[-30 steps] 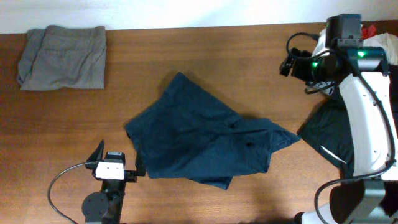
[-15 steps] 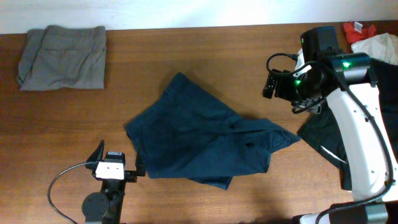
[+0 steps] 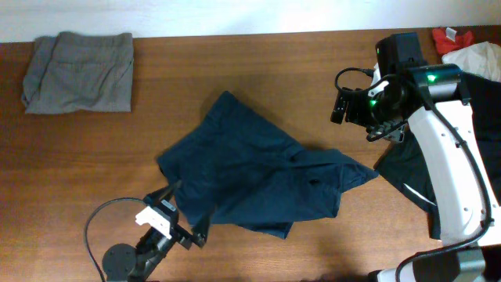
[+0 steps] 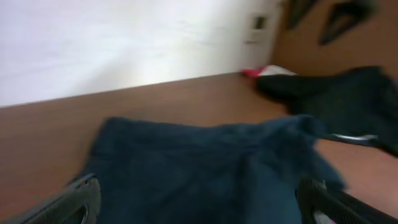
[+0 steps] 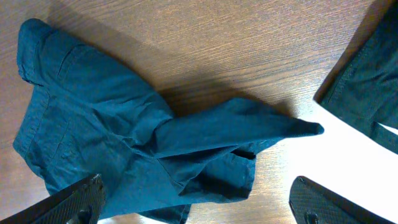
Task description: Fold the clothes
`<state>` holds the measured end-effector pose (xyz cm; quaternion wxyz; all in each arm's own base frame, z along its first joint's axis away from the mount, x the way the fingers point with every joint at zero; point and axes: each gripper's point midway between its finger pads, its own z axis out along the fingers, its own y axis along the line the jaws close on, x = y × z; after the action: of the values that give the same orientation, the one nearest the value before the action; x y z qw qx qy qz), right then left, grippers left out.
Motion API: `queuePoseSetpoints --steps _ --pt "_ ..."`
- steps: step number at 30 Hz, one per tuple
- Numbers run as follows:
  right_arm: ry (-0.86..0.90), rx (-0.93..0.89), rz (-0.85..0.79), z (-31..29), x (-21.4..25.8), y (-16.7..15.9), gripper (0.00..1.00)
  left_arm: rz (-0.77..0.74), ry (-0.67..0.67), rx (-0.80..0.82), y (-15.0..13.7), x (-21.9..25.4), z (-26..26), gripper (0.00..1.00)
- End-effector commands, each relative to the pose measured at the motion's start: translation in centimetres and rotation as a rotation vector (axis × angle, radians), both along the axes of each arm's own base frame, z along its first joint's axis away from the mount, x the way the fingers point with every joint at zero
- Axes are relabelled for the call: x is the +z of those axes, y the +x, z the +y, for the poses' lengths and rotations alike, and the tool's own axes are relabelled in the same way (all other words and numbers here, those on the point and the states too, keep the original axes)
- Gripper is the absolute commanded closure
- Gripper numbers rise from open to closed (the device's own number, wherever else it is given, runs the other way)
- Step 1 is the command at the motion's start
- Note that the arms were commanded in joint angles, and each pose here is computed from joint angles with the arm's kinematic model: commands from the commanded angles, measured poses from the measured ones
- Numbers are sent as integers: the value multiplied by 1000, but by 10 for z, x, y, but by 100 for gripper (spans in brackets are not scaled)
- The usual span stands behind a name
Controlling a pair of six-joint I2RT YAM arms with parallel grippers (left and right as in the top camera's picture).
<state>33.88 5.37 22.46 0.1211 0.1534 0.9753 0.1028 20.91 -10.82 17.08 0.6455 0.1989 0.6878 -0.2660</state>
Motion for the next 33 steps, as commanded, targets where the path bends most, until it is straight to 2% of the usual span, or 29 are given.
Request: queuePoseSetpoints --steps 1,5,9,12,16,17,18,22,25,27,29,31,33 --pt "-15 -8 9 -2 -3 -1 2 -73 -44 -153 -18 21 -19 0" --pt "-15 -8 9 -1 -3 0 2 -131 -94 -23 -8 57 -2 1" --pt "-15 -8 9 -2 -3 -1 2 -28 -50 108 7 66 15 1" --pt "-15 -8 9 -1 -3 0 2 110 50 205 23 66 30 1" --pt "-15 -8 9 -2 -3 0 2 460 152 400 56 55 64 1" --pt "-15 -8 9 -1 -3 0 2 583 181 398 67 53 65 1" --pt "-15 -8 9 -2 -3 0 2 637 188 383 71 52 63 1" --pt "-15 -8 9 -2 -3 -1 2 790 170 267 87 46 44 1" --pt "-15 -8 9 -2 -3 0 2 912 166 218 94 18 37 1" --pt "-15 -8 9 -2 -3 0 2 1029 133 361 104 -7 56 1" --pt "-15 -8 9 -1 -3 -1 2 1193 65 628 99 -34 90 1" --pt "-15 -8 9 -1 -3 0 2 1275 45 767 95 -53 114 1" --pt "-15 -8 9 -2 -3 0 2 1334 30 810 96 -70 130 1"
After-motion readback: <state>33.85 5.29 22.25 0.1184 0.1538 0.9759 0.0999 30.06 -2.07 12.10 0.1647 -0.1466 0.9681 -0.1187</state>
